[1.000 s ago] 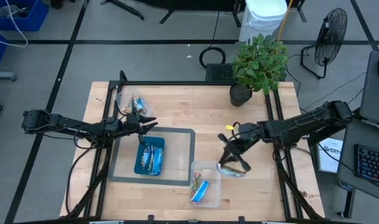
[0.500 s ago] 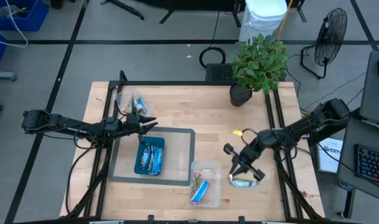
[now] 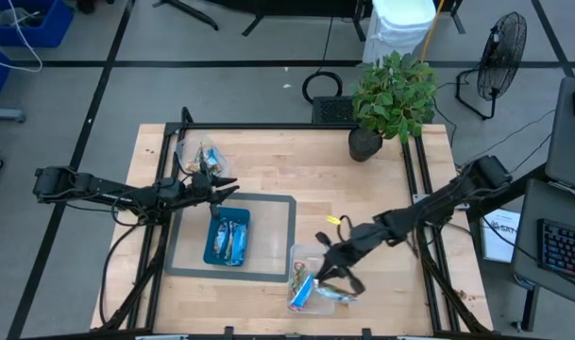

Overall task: Pick and place Granola Bars by type
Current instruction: Put the red granola bar into the bottom transparent bin

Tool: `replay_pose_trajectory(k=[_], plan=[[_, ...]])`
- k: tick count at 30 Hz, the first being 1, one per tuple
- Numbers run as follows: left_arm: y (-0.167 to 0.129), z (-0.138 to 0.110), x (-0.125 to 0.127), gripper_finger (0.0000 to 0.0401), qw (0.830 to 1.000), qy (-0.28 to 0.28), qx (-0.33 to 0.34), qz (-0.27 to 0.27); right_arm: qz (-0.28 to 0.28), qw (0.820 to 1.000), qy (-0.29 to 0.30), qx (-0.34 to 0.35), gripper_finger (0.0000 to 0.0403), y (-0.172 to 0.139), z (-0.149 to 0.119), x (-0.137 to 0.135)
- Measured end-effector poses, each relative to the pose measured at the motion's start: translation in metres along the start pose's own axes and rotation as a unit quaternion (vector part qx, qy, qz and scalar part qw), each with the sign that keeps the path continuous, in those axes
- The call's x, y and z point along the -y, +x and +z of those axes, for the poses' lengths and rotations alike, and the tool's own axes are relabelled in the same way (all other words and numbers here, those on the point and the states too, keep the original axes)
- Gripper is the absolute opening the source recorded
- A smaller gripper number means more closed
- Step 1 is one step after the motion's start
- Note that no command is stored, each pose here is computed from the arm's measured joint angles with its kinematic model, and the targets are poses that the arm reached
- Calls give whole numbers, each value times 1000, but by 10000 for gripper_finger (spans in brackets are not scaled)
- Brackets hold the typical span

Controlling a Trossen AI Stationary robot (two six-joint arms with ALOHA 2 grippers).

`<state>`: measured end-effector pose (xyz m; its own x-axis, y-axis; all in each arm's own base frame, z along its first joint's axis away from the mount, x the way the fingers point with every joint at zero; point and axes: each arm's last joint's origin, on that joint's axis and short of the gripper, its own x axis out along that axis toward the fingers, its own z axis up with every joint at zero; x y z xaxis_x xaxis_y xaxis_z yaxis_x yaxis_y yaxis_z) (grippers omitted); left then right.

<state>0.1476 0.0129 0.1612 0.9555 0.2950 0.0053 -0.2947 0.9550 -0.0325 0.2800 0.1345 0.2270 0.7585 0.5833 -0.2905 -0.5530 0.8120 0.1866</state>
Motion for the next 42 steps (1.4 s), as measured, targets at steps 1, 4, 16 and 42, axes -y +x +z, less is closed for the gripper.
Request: replay_pose_trajectory(k=[1,4,16,42], plan=[[0,0,0,113,1000,0,0,0,-8,1000,14,-4,0,5,0,3],[0,0,0,113,1000,0,0,0,-18,998,55,-15,0,17,-2,11],[0,0,0,113,1000,0,0,0,-139,975,152,-87,0,36,-32,37],[0,0,0,113,1000,0,0,0,-254,946,104,-172,59,24,-47,41]])
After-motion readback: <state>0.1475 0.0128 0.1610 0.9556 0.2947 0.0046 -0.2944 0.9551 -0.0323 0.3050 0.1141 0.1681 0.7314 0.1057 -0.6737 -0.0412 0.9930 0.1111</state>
